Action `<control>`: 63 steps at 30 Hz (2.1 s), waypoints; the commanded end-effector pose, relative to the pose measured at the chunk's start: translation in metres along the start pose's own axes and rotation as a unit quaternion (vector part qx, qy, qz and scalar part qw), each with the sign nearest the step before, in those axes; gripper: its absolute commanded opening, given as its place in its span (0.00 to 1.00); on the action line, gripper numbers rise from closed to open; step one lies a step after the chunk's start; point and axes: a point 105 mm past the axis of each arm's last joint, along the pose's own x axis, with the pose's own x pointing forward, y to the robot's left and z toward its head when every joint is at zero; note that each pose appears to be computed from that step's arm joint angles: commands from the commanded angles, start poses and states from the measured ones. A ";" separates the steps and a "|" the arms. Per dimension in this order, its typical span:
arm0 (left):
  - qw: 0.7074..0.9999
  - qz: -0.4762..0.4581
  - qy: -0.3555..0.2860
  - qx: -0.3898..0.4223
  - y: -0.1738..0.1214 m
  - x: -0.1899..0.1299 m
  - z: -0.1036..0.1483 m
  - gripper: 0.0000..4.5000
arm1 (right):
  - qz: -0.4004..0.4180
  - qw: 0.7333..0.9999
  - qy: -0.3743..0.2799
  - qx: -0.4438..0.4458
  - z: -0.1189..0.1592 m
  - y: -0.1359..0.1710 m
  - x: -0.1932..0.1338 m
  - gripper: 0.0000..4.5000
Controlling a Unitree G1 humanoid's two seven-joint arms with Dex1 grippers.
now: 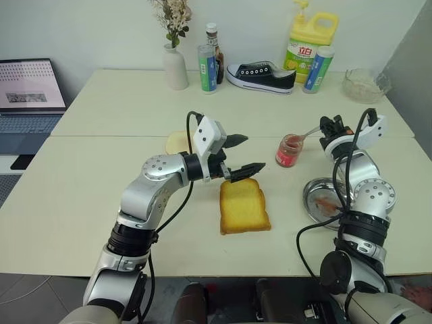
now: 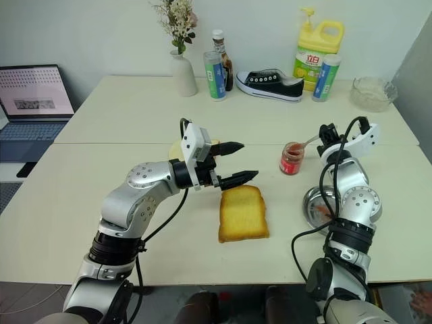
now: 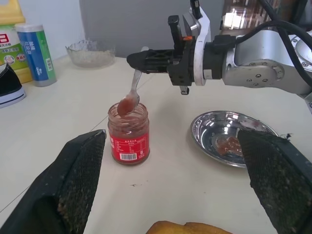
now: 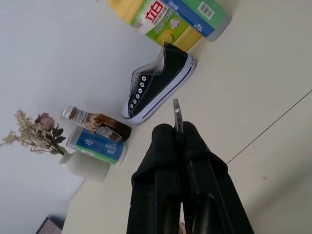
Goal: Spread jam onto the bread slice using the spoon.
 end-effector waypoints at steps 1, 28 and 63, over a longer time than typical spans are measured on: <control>0.999 -0.011 -0.014 0.028 -0.001 0.001 0.013 1.00 | 0.026 0.999 -0.039 0.006 0.021 0.013 -0.006 0.01; 0.980 -0.145 0.132 -0.047 -0.044 -0.114 -0.008 1.00 | 0.335 0.882 0.247 -0.223 -0.092 0.117 -0.104 0.01; 0.986 -0.068 0.142 -0.055 -0.036 -0.121 -0.018 1.00 | 0.337 0.862 0.220 -0.307 -0.121 0.087 -0.072 0.01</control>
